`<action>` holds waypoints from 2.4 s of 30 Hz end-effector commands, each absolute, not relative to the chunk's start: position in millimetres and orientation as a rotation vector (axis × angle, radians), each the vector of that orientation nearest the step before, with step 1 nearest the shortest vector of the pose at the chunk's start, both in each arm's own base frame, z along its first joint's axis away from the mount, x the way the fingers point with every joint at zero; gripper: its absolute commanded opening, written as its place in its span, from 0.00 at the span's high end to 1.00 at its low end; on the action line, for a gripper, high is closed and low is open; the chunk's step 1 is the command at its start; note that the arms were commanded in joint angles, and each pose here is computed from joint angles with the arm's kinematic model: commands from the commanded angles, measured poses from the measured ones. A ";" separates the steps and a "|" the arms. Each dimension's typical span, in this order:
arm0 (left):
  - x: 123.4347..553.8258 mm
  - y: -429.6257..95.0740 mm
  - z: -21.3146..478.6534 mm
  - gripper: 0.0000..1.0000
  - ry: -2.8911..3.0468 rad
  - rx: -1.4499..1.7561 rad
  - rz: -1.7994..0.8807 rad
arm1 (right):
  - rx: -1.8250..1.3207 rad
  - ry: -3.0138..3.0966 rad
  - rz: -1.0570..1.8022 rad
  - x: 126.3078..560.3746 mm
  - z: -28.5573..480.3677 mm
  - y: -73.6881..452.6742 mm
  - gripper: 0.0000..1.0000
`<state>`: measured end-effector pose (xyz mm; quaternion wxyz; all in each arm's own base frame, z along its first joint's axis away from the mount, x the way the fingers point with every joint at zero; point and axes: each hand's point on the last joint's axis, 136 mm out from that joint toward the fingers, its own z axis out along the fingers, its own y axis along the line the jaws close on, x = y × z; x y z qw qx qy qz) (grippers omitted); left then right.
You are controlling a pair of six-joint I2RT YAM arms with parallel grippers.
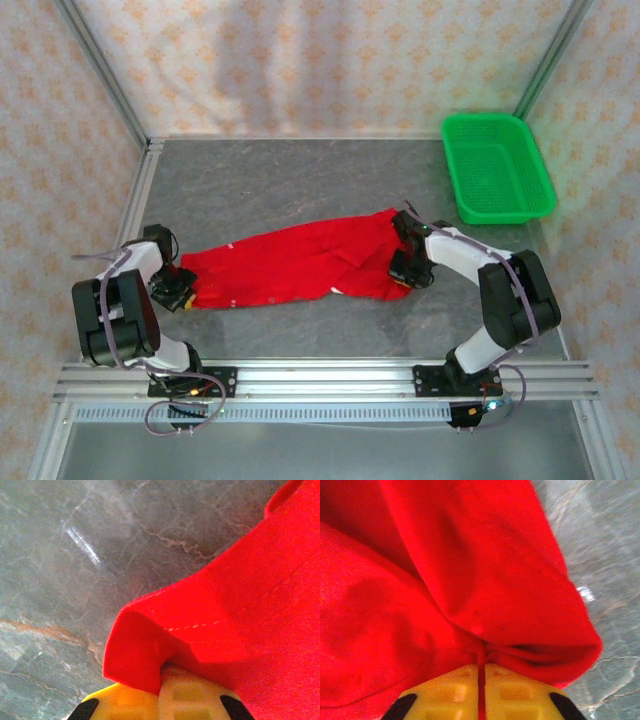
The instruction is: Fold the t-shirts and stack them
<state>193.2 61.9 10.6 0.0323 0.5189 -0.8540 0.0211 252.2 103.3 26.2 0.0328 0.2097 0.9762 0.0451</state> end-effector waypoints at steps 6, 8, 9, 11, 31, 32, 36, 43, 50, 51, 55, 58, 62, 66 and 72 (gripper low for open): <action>204.9 107.9 12.4 1.00 -2.740 1.681 -0.051 | 0.630 2.912 -0.165 232.9 64.3 54.5 1.00; 202.8 109.2 11.5 1.00 -2.744 1.658 -0.069 | 0.638 2.920 -0.197 228.4 63.7 50.6 1.00; 201.7 109.4 10.6 1.00 -2.747 1.642 -0.078 | 0.639 2.922 -0.211 226.3 63.2 48.9 1.00; 199.7 110.1 8.5 1.00 -2.744 1.626 -0.090 | 0.641 2.923 -0.249 222.1 61.3 43.9 1.00; 243.1 72.3 111.1 0.26 -2.996 1.696 0.381 | 0.300 2.821 0.530 258.2 131.3 147.1 0.52; 249.4 67.5 124.1 0.25 -3.040 1.676 0.418 | 0.179 2.847 0.526 254.8 133.1 160.8 0.52; 265.3 42.4 167.7 0.21 -3.266 1.490 0.435 | -0.187 2.949 0.357 241.5 119.4 187.3 0.52; 266.8 -2.7 214.4 0.17 -3.574 1.170 0.513 | -0.560 2.983 0.134 233.7 88.4 209.0 0.52; 244.3 -21.7 233.0 0.12 -3.702 1.008 0.560 | -0.737 2.966 -0.019 240.7 70.4 217.0 0.51; 241.5 -22.7 232.9 0.12 -3.704 0.999 0.560 | -0.745 2.964 -0.049 243.4 67.9 216.4 0.51; 229.8 -21.3 229.0 0.11 -3.701 0.985 0.511 | -0.774 2.936 -0.118 255.1 62.7 219.2 0.52; 224.8 -20.0 226.5 0.11 -3.700 0.987 0.496 | -0.799 2.931 -0.166 261.3 57.2 219.1 0.53; 221.8 -19.1 225.3 0.11 -3.699 0.992 0.490 | -0.824 2.933 -0.221 266.9 48.8 218.6 0.57; 220.8 -18.9 225.1 0.11 -3.701 0.988 0.487 | -0.832 2.925 -0.253 272.0 46.8 218.8 0.77; 216.0 -17.0 219.6 0.11 -3.695 0.973 0.449 | -0.841 2.834 -0.280 290.7 66.9 223.4 0.93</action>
